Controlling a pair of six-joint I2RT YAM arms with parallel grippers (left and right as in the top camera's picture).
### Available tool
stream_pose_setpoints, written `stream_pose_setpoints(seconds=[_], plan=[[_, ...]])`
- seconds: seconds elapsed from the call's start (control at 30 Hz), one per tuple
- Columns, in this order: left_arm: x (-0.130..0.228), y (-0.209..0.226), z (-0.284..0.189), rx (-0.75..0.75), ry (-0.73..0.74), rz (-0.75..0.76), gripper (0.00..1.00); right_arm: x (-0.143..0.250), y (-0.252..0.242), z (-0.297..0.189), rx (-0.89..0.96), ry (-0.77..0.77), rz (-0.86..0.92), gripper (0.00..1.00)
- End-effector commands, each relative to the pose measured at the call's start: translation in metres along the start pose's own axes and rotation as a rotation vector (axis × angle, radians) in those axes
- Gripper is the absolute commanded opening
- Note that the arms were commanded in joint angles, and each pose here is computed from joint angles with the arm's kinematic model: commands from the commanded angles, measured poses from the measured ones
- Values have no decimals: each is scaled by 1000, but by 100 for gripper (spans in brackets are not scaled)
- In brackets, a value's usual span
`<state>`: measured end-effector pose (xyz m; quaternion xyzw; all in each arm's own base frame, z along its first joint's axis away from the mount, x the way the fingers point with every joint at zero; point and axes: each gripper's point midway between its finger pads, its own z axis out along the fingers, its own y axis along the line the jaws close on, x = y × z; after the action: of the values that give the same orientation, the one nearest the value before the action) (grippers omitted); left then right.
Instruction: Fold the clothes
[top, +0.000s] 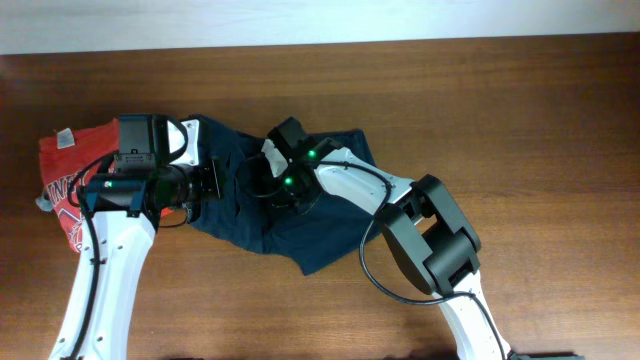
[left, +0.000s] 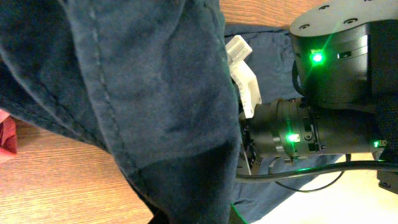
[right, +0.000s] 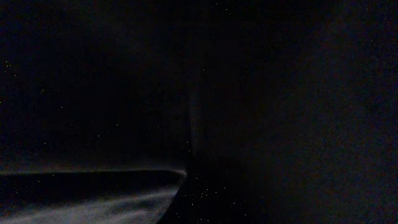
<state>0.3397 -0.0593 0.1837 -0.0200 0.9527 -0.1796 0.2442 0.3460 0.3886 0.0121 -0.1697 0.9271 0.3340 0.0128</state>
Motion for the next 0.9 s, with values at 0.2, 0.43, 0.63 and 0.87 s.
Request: stream_pose_setpoints(seconds=[0.2, 0.43, 0.63, 0.87], plan=[[-18, -2, -19, -36, -80, 61, 1, -33, 6, -81, -34, -129, -22, 9], [-13, -16, -12, -17, -58, 164, 1, -36, -69, -180, 249, -249, 164, 10], [-7, -35, 2, -54, -35, 263, 1, 9, -155, -230, 489, -153, 348, 10], [-5, -66, 29, -10, -22, 344, 0, 43, -198, -247, 568, -35, 399, 10]])
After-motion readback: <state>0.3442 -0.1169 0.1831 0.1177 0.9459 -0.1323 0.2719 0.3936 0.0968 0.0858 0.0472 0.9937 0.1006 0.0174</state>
